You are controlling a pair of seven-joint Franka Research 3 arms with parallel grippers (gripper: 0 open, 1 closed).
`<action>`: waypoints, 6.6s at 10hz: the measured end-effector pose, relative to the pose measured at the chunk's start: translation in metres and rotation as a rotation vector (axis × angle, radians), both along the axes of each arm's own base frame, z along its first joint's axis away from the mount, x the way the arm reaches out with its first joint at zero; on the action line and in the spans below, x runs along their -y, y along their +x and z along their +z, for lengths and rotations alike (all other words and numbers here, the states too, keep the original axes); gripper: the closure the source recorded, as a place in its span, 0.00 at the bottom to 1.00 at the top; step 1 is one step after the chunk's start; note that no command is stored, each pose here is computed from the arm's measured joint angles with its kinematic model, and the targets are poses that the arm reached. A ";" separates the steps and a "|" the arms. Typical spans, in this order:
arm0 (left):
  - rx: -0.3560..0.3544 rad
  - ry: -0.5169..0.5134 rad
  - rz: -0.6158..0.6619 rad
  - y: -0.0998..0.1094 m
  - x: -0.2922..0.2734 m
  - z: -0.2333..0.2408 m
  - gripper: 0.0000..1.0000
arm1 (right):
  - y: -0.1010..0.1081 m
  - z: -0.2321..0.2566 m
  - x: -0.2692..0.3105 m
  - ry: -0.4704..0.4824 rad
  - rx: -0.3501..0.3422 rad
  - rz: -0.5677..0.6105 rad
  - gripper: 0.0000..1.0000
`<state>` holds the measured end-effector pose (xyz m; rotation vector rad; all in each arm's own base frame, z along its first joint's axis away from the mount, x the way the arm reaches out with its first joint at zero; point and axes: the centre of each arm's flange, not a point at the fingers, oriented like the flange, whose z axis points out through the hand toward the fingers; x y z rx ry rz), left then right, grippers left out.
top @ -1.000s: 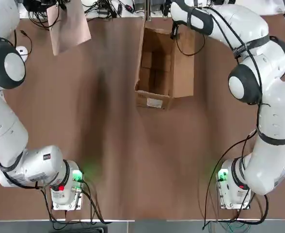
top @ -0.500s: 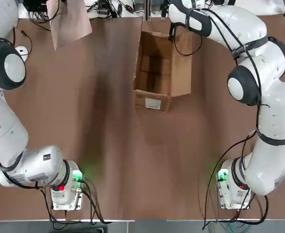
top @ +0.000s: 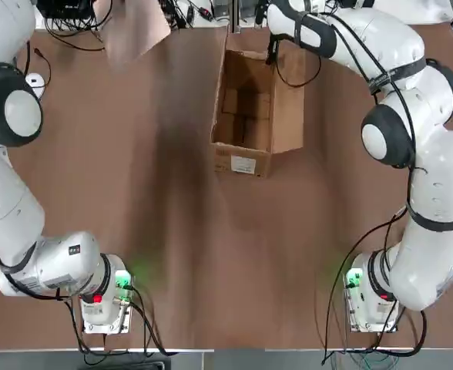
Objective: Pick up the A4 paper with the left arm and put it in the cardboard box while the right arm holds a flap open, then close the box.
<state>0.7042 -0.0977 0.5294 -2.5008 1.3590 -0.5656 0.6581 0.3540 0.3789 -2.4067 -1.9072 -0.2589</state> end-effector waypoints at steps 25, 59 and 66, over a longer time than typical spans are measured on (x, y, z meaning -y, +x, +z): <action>0.170 -0.049 -0.137 -0.131 0.334 0.037 0.97 | 0.005 0.203 0.274 0.059 -0.152 -1.000 0.00; 0.361 0.153 -0.350 -0.158 0.468 -0.038 0.96 | 0.002 0.206 0.331 0.081 -0.233 -1.657 0.00; 0.363 0.200 -0.363 -0.148 0.458 -0.037 0.93 | 0.002 0.202 0.335 0.076 -0.239 -1.663 0.00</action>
